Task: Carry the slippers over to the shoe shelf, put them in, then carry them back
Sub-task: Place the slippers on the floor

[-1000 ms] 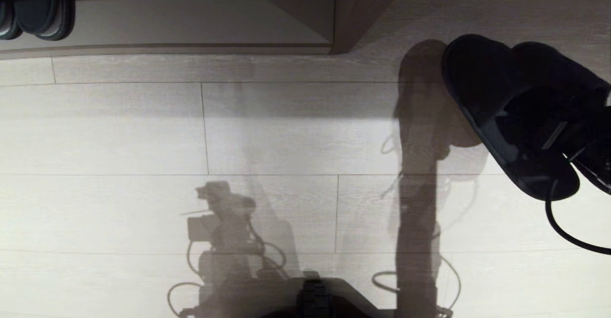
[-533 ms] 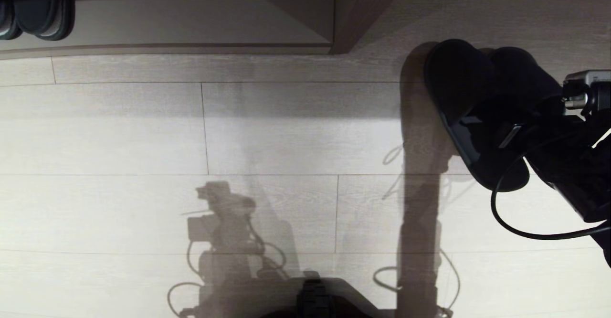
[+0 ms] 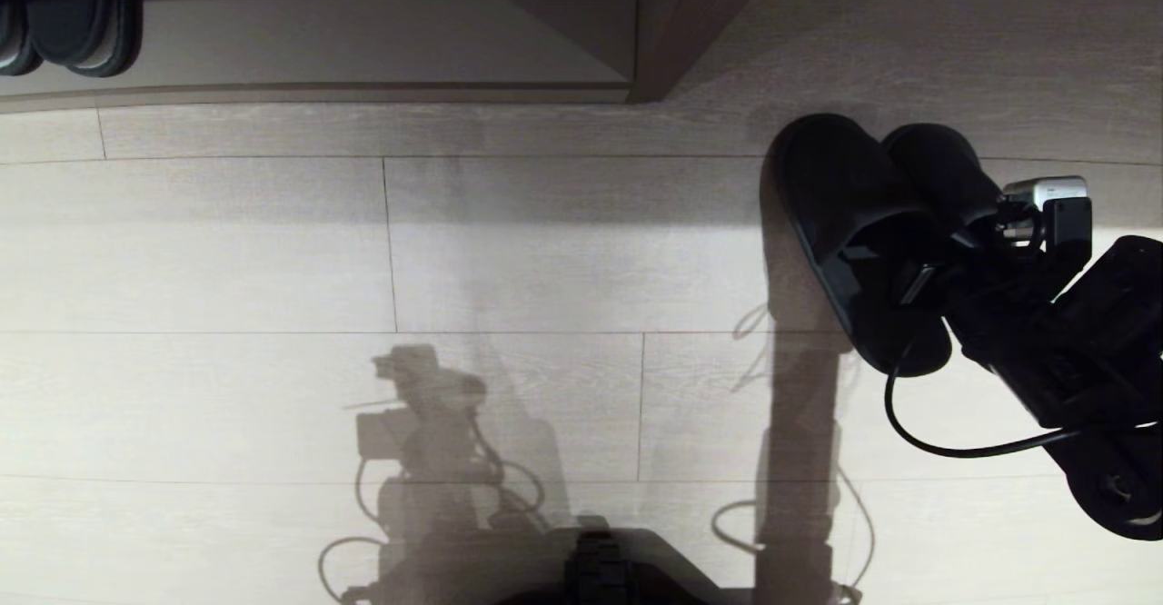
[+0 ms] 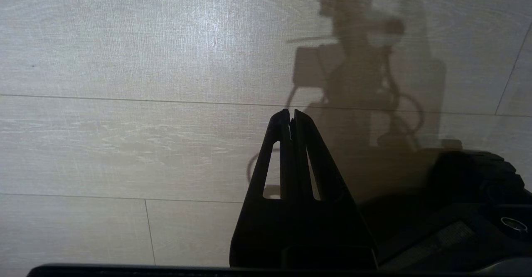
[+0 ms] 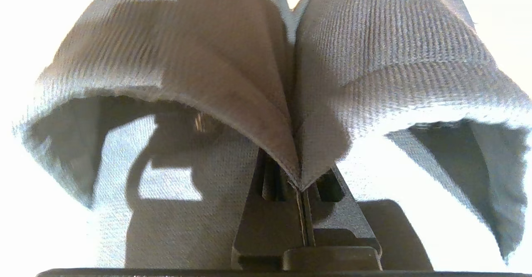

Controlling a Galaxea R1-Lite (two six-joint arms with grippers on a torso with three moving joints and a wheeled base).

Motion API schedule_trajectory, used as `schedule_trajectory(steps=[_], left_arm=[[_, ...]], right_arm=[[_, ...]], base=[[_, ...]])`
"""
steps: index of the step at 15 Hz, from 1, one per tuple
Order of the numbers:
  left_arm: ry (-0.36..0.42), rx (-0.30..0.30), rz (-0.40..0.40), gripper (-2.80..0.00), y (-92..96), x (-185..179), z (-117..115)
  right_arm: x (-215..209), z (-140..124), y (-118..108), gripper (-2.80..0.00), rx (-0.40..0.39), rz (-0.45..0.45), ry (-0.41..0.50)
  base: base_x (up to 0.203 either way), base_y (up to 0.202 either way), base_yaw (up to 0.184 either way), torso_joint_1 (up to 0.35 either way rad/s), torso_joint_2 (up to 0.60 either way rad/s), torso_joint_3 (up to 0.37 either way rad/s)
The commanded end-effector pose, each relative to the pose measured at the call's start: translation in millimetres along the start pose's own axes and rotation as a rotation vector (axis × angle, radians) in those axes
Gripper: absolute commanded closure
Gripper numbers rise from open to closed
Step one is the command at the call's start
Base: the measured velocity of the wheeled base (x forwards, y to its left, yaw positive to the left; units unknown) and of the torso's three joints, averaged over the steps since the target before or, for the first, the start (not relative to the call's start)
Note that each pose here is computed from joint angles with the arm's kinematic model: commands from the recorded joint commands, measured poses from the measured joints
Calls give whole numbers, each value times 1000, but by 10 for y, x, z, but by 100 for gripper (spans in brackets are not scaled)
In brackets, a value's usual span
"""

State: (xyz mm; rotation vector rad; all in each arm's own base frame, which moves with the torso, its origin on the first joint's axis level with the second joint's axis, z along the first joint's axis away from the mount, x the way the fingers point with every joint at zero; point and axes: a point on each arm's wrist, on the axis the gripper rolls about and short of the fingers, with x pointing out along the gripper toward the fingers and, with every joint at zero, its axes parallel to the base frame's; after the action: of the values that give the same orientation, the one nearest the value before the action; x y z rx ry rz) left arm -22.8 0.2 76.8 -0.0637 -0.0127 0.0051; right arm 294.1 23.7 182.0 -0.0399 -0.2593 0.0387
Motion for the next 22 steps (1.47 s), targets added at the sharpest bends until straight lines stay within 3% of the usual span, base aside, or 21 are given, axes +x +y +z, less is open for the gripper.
schedule_trajectory(steps=[1, 17, 18, 19, 22], left_arm=[[-1, -1, 1, 0, 0, 0, 1], [-1, -2, 1, 0, 0, 0, 1], [-1, -2, 1, 0, 0, 0, 1], [-1, -2, 1, 0, 0, 0, 1], [-1, -2, 1, 0, 0, 0, 1]], right_arm=[[56, -144, 10, 0, -3, 4, 26], [-63, -285, 3, 0, -10, -1, 96], [-69, -295, 3, -219, -10, 0, 101], [-62, -296, 4, -280, -9, 0, 99], [-60, -283, 3, -280, -11, -1, 95]], base=[[0, 0, 0, 0, 0, 0], [0, 0, 0, 0, 0, 0], [0, 0, 0, 0, 0, 0], [0, 0, 0, 0, 0, 0], [0, 0, 0, 0, 0, 0]])
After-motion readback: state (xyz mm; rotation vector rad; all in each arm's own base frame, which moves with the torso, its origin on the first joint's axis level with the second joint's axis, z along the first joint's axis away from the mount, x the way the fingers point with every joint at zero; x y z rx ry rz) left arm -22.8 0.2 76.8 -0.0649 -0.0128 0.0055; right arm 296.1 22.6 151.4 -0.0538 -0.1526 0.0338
